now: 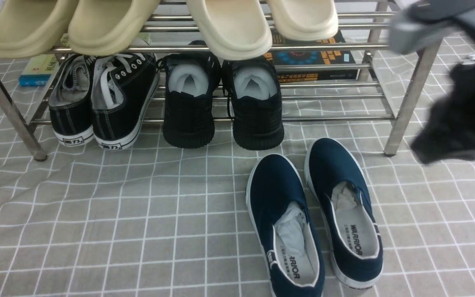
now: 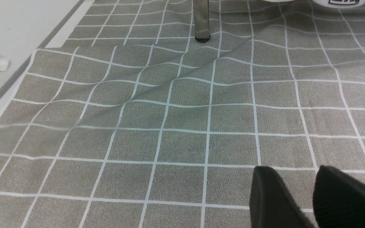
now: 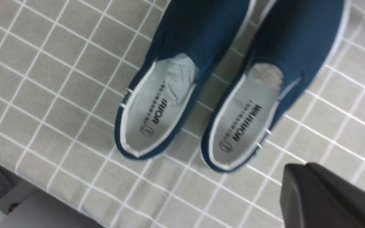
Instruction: Take the shoes off the shelf with your hand from the grey coffee tablecloth.
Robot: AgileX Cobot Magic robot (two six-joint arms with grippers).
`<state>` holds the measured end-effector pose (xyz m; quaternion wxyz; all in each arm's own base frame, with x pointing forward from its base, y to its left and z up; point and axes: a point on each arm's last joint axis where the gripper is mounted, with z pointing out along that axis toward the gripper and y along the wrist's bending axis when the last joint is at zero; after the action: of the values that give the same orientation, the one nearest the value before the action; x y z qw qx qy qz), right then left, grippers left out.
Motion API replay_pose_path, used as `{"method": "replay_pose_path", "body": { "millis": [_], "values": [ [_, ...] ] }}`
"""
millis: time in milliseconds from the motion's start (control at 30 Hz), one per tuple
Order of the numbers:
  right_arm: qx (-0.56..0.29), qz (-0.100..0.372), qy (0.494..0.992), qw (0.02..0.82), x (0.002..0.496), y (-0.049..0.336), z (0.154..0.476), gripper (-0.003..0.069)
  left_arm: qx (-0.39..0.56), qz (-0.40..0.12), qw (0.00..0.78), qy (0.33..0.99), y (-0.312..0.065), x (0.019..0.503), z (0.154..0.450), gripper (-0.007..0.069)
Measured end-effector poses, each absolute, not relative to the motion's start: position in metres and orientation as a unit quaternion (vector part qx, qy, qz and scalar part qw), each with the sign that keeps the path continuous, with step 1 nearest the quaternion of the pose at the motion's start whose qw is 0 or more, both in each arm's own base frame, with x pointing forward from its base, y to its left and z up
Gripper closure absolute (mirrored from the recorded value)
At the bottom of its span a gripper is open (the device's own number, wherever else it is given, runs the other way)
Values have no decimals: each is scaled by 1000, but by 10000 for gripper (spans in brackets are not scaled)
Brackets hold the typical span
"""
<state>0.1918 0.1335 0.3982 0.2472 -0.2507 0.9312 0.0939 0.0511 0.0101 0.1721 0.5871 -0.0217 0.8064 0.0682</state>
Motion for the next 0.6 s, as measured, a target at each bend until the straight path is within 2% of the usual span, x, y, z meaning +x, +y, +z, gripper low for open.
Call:
{"method": "replay_pose_path", "body": {
  "millis": [133,233,300,467,500,533,600],
  "values": [
    [-248,84,920,291,148,98,405,676,-22,68,587,806,10,51,172,384],
    [-247,88,915,307,123,81,394,675,-22,68,587,806,10,51,172,384],
    [-246,94,909,324,112,73,379,675,-22,68,587,806,10,51,172,384],
    [-239,132,862,428,102,67,330,671,-22,68,587,806,10,51,172,384],
    [-237,136,856,438,102,68,332,670,-22,68,587,806,10,51,172,384],
    [-234,152,833,479,107,71,315,669,-22,68,587,806,10,51,172,384],
    [-229,167,807,519,112,76,302,666,-22,68,587,806,10,51,172,384]
  ]
}}
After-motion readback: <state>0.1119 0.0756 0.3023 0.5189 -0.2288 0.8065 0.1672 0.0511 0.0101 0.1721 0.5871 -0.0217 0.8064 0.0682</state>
